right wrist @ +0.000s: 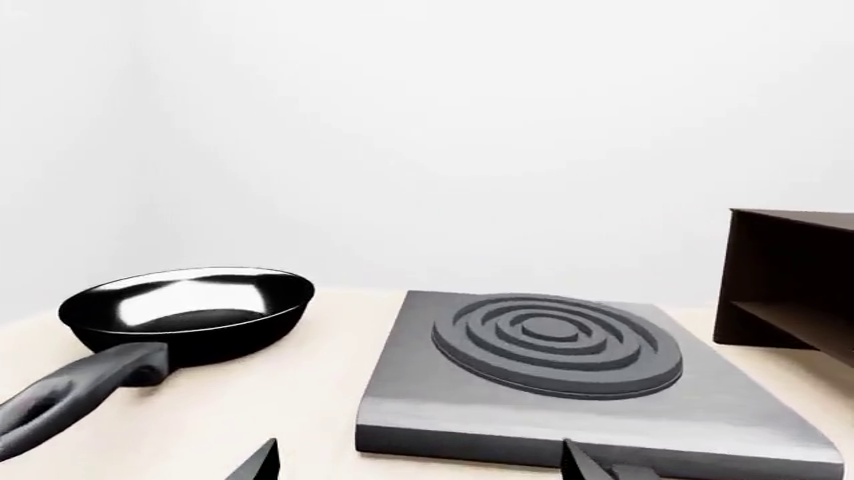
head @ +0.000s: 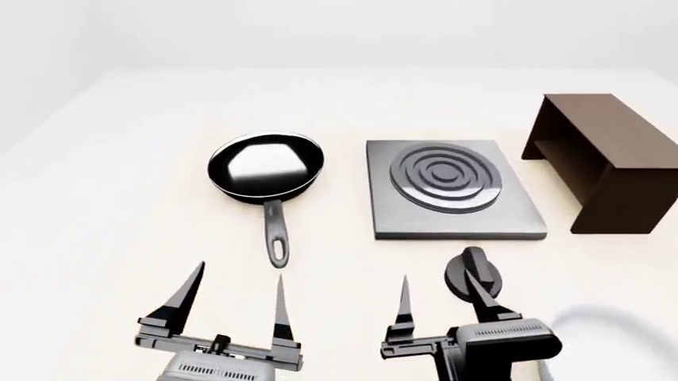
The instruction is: Turn on the stove.
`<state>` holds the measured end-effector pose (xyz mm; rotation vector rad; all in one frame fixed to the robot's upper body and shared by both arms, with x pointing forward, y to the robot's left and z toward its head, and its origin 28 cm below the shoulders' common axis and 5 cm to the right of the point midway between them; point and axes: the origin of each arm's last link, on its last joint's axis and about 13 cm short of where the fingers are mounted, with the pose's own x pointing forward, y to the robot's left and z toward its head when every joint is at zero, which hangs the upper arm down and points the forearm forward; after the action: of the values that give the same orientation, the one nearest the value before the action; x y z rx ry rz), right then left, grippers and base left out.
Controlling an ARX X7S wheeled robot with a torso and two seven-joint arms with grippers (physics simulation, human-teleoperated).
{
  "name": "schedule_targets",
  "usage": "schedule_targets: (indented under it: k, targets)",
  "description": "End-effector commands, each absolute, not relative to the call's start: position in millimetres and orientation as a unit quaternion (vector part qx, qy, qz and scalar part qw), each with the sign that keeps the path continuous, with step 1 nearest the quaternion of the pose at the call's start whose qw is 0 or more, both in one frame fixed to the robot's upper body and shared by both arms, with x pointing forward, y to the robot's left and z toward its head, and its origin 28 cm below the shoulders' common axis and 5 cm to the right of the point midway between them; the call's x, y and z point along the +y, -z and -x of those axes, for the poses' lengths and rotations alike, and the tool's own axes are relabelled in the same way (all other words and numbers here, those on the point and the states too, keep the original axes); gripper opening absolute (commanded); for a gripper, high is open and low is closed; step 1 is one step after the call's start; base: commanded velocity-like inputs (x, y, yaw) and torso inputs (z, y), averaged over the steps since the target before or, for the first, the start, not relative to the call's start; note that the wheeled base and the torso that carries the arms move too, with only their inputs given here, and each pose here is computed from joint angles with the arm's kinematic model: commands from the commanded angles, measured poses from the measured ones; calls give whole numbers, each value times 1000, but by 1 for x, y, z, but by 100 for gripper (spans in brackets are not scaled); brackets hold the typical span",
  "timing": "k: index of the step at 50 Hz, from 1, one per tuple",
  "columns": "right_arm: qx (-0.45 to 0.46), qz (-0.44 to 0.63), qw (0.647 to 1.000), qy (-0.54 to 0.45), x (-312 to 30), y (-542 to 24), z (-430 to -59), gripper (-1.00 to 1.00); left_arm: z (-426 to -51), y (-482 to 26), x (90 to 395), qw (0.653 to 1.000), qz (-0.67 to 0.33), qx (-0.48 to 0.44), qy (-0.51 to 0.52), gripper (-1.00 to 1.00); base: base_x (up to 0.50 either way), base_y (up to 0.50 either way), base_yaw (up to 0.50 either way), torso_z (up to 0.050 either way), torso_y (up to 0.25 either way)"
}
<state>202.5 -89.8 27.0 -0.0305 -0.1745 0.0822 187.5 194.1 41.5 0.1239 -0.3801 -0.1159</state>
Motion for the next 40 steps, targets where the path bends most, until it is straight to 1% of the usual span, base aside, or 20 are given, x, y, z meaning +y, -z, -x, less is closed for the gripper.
schedule_targets:
  k: [1, 6, 11, 16, 21, 24, 25, 26, 27, 28, 30, 31, 32, 34, 38, 40]
  targets:
    - [-83, 15, 996, -32, -89, -30, -203, 100, -187, -41, 194, 978, -61, -188, 58, 100, 0, 0, 0, 0, 0]
    - [-87, 8, 995, -37, -89, -44, -204, 100, -187, -42, 194, 979, -61, -188, 58, 100, 0, 0, 0, 0, 0]
    - [-98, -17, 993, -58, -89, -83, -209, 100, -188, -41, 194, 978, -60, -189, 58, 100, 0, 0, 0, 0, 0]
    - [-95, -1, 992, -86, -84, -118, -213, 100, -188, -41, 194, 978, -59, -191, 57, 100, 0, 0, 0, 0, 0]
    - [-54, 2, 994, -95, -83, -132, -220, 100, -188, -40, 195, 978, -58, -191, 56, 100, 0, 0, 0, 0, 0]
    - [-69, 12, 991, -112, -83, -145, -221, 100, -189, -40, 195, 978, -57, -191, 56, 100, 0, 0, 0, 0, 0]
    - [-61, 27, 990, -121, -83, -149, -222, 100, -189, -40, 195, 978, -57, -191, 56, 100, 0, 0, 0, 0, 0]
    - [-61, 27, 990, -121, -83, -150, -222, 100, -189, -40, 195, 978, -57, -191, 56, 100, 0, 0, 0, 0, 0]
    - [-67, 17, 993, -95, -84, -156, -226, 100, -189, -40, 195, 978, -57, -191, 56, 100, 0, 0, 0, 0, 0]
    - [-70, 33, 991, -106, -84, -160, -229, 100, -189, -39, 195, 978, -57, -190, 56, 100, 0, 0, 0, 0, 0]
    - [-72, 15, 994, -87, -84, -165, -235, 100, -189, -39, 196, 979, -57, -190, 55, 100, 0, 0, 0, 0, 0]
    - [-57, 44, 992, -106, -84, -165, -236, 100, -189, -39, 196, 979, -57, -190, 54, 100, 0, 0, 0, 0, 0]
    - [-63, 43, 991, -109, -83, -167, -239, 100, -189, -39, 196, 979, -57, -190, 53, 100, 0, 0, 0, 0, 0]
    - [-59, 77, 988, -116, -83, -172, -244, 100, -189, -39, 196, 979, -57, -189, 53, 100, 0, 0, 0, 0, 0]
    - [-11, 135, 976, -169, -84, -178, -248, 100, -189, -39, 196, 979, -56, -187, 54, 100, 0, 0, 0, 0, 0]
    - [-6, 152, 976, -153, -85, -183, -252, 100, -189, -39, 196, 979, -56, -187, 53, 100, 0, 0, 0, 0, 0]
